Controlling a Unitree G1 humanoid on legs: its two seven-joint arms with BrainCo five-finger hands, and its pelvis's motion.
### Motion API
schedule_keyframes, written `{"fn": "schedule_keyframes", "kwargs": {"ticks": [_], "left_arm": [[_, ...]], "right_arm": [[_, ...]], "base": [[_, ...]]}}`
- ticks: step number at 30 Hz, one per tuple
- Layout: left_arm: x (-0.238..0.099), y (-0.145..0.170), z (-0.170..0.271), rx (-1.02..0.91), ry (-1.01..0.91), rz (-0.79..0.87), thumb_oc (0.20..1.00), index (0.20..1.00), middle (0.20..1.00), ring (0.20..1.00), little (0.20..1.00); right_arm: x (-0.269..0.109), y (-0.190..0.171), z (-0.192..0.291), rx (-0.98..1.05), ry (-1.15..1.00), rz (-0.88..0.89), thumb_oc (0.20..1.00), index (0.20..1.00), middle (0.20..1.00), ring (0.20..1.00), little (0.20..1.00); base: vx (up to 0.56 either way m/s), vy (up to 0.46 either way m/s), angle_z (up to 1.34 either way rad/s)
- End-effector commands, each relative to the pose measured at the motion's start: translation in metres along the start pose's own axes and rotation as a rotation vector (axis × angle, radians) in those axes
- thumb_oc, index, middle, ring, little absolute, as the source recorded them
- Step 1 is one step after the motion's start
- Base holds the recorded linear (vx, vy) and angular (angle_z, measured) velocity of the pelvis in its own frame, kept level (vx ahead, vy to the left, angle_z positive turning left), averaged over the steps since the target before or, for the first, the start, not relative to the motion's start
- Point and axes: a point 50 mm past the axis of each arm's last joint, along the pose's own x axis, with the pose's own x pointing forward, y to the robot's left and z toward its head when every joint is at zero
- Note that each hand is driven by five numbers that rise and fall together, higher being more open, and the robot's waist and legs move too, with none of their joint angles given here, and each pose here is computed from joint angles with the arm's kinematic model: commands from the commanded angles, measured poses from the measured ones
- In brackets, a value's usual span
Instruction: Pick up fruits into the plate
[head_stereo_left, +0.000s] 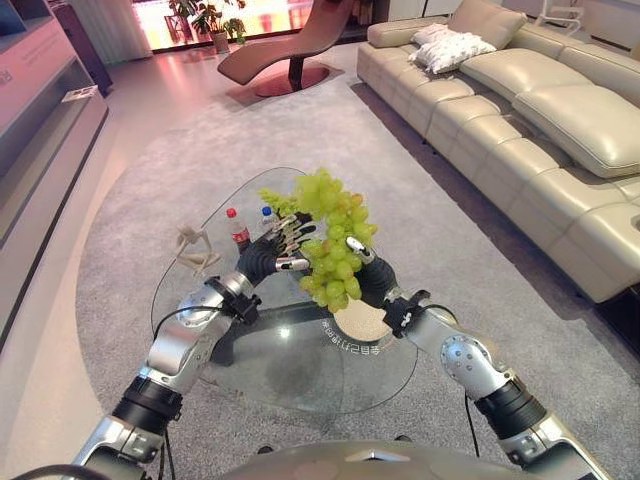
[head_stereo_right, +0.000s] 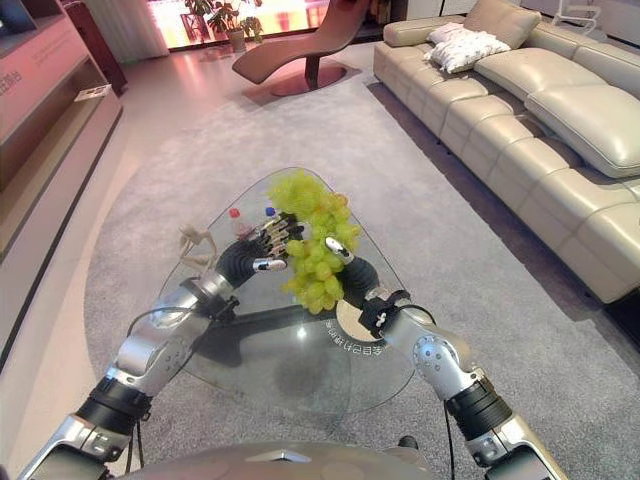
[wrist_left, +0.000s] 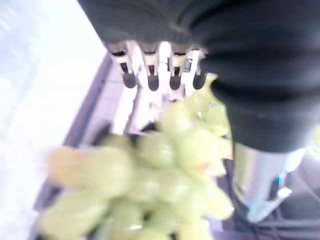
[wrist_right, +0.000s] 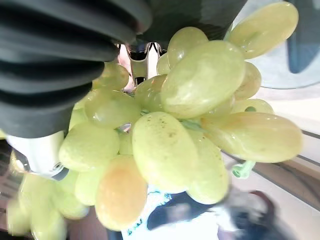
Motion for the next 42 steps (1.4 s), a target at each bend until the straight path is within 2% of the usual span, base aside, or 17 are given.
{"fn": "schedule_keyframes", "kwargs": {"ticks": [1,8,15,21,26,30,34,36,42], "left_arm": [[-0.003,0.027,0.026,0.148,-0.067,0.070,1.000,1.000,1.000,1.000,1.000],[-0.019,0.040,0.008,0.171,-0.009,0.172,1.000,1.000,1.000,1.000,1.000],[-0.029,0.053,-0.025,0.177,0.127,0.377,1.000,1.000,1.000,1.000,1.000],[-0.045,0.061,-0.083,0.123,0.370,0.578,1.000,1.000,1.000,1.000,1.000],[-0.089,0.064,-0.143,0.157,0.683,0.759,1.000,1.000,1.000,1.000,1.000],[-0.119,0.064,-0.168,0.219,0.873,0.783,1.000,1.000,1.000,1.000,1.000],[-0.131,0.066,-0.175,0.224,0.944,0.809,1.000,1.000,1.000,1.000,1.000],[-0.134,0.066,-0.176,0.228,0.957,0.813,1.000,1.000,1.000,1.000,1.000],[-0.127,0.071,-0.171,0.261,0.927,0.804,1.000,1.000,1.000,1.000,1.000]], "right_arm": [[0.005,0.021,0.036,-0.001,-0.211,0.133,0.200,0.200,0.200,0.200,0.200],[-0.005,-0.005,0.035,-0.020,-0.242,0.015,0.200,0.200,0.200,0.200,0.200],[-0.011,-0.046,0.033,-0.149,-0.203,-0.219,0.200,0.200,0.200,0.200,0.200],[-0.019,-0.086,0.042,-0.282,-0.174,-0.471,0.200,0.200,0.200,0.200,0.200],[-0.035,-0.122,0.050,-0.423,-0.103,-0.718,0.200,0.200,0.200,0.200,0.200],[-0.043,-0.145,0.070,-0.555,-0.044,-0.874,0.200,0.200,0.200,0.200,0.200],[-0.046,-0.155,0.091,-0.644,-0.012,-0.955,0.200,0.200,0.200,0.200,0.200],[-0.047,-0.156,0.095,-0.662,-0.008,-0.971,0.200,0.200,0.200,0.200,0.200],[-0.043,-0.144,0.147,-0.960,-0.011,-1.019,0.200,0.200,0.200,0.200,0.200]], "base": [[0.01,-0.004,0.04],[0.01,-0.002,0.03],[-0.01,-0.001,0.02],[-0.10,-0.028,0.13],[-0.05,-0.047,0.11],[-0.06,-0.047,0.05],[-0.06,-0.010,0.13],[-0.05,0.009,0.06],[-0.10,0.032,0.07]]}}
